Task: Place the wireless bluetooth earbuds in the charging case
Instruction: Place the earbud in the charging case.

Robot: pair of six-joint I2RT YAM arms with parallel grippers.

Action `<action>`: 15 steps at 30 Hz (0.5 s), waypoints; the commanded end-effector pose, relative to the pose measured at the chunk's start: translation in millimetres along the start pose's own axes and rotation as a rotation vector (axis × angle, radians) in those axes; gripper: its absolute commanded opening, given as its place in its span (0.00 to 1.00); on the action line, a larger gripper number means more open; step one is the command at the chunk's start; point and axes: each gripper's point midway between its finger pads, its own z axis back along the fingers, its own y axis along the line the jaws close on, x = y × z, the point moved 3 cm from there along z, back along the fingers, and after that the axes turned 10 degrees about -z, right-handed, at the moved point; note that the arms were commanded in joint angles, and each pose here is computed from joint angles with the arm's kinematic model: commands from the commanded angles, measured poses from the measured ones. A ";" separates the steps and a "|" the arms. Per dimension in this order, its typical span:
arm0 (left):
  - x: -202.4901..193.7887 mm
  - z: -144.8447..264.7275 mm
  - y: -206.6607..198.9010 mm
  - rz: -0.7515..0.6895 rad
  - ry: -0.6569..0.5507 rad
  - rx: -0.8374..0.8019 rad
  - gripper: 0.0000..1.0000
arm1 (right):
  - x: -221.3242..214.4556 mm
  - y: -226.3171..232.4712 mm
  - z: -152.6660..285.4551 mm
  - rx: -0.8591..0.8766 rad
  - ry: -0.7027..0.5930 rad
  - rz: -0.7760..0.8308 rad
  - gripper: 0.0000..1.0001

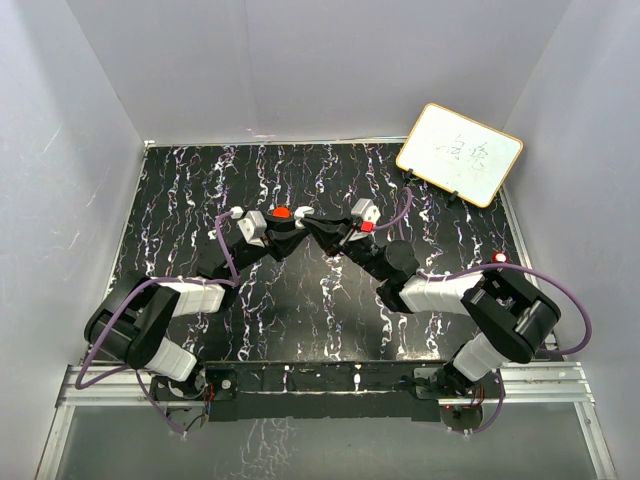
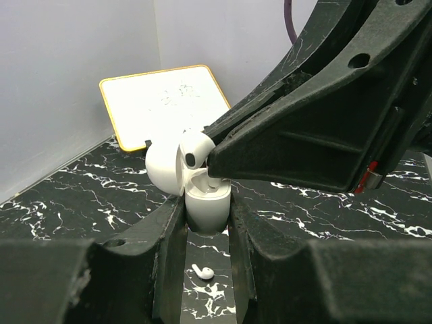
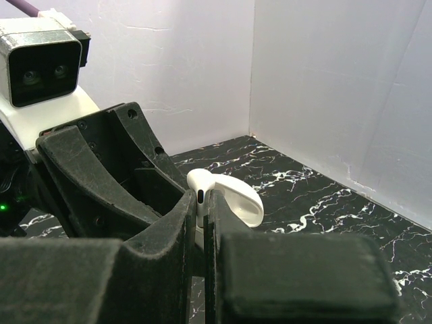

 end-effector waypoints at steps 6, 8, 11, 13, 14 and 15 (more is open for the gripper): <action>34.7 -6.6 3.8 -0.088 -0.100 0.002 0.00 | 20.0 3.1 -0.4 0.001 -0.069 0.034 0.00; 34.7 -6.5 4.1 -0.091 -0.099 0.003 0.00 | 19.8 2.6 0.2 -0.001 -0.067 0.035 0.00; 34.9 -6.3 4.5 -0.096 -0.097 0.005 0.00 | 19.9 3.1 0.7 0.000 -0.064 0.035 0.00; 34.8 -6.0 4.4 -0.097 -0.095 0.006 0.00 | 19.6 3.5 0.8 0.002 -0.061 0.035 0.00; 34.6 -6.0 4.3 -0.097 -0.095 0.005 0.00 | 19.8 2.8 0.8 -0.001 -0.060 0.035 0.00; 34.6 -6.0 4.7 -0.098 -0.094 0.008 0.00 | 19.6 2.7 0.6 -0.002 -0.058 0.035 0.07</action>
